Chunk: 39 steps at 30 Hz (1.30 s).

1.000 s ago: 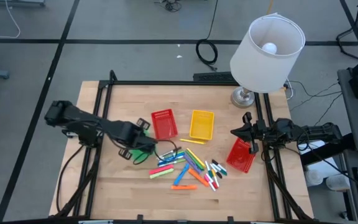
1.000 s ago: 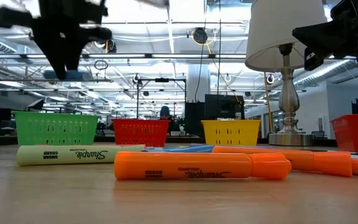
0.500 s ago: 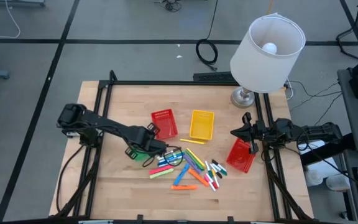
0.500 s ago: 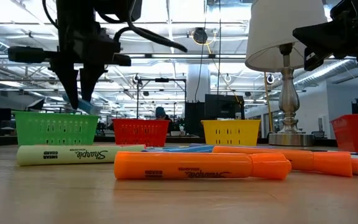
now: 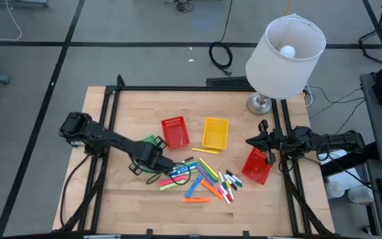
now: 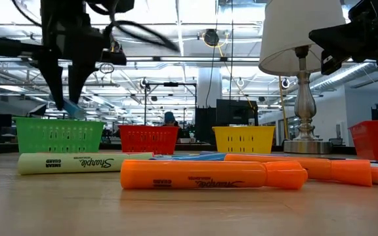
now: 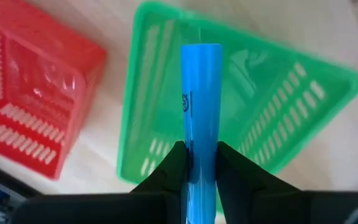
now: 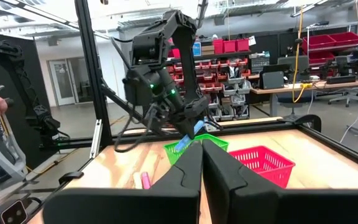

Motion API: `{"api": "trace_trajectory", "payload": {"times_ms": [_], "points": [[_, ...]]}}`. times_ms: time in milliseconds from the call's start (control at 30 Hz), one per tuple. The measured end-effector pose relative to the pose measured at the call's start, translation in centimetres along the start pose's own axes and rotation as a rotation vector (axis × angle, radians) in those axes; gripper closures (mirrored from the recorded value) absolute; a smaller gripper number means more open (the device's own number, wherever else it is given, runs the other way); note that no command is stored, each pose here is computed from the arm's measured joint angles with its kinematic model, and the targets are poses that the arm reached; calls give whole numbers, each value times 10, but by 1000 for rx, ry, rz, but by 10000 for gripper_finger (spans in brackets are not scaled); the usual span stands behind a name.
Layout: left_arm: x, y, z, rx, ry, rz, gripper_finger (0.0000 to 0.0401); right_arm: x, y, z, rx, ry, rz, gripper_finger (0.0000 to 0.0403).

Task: Pick & Place Markers
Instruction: Put the left large blue highlighter pen into the green bin

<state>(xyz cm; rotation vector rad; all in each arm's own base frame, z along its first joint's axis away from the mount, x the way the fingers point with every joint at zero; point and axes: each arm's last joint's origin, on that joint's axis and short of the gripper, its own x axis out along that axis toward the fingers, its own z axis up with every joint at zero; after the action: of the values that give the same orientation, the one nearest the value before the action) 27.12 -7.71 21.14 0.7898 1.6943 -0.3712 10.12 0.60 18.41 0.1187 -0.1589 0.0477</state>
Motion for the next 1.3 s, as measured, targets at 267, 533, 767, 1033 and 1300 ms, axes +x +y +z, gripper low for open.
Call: {"api": "trace_trajectory", "payload": {"times_ms": [267,533,767,1033,1300], "points": [[0,2,2,-43,-25,8,329,0,0,0,0,0,0,403],[2,7,1,-187,-44,-27,327,0,0,0,0,0,0,403],[3,10,2,-330,-81,-85,326,0,0,0,0,0,0,403],[3,10,2,-360,-82,-102,326,0,0,0,0,0,0,403],[16,24,-6,-463,-42,-121,325,0,0,0,0,0,0,403]]}}
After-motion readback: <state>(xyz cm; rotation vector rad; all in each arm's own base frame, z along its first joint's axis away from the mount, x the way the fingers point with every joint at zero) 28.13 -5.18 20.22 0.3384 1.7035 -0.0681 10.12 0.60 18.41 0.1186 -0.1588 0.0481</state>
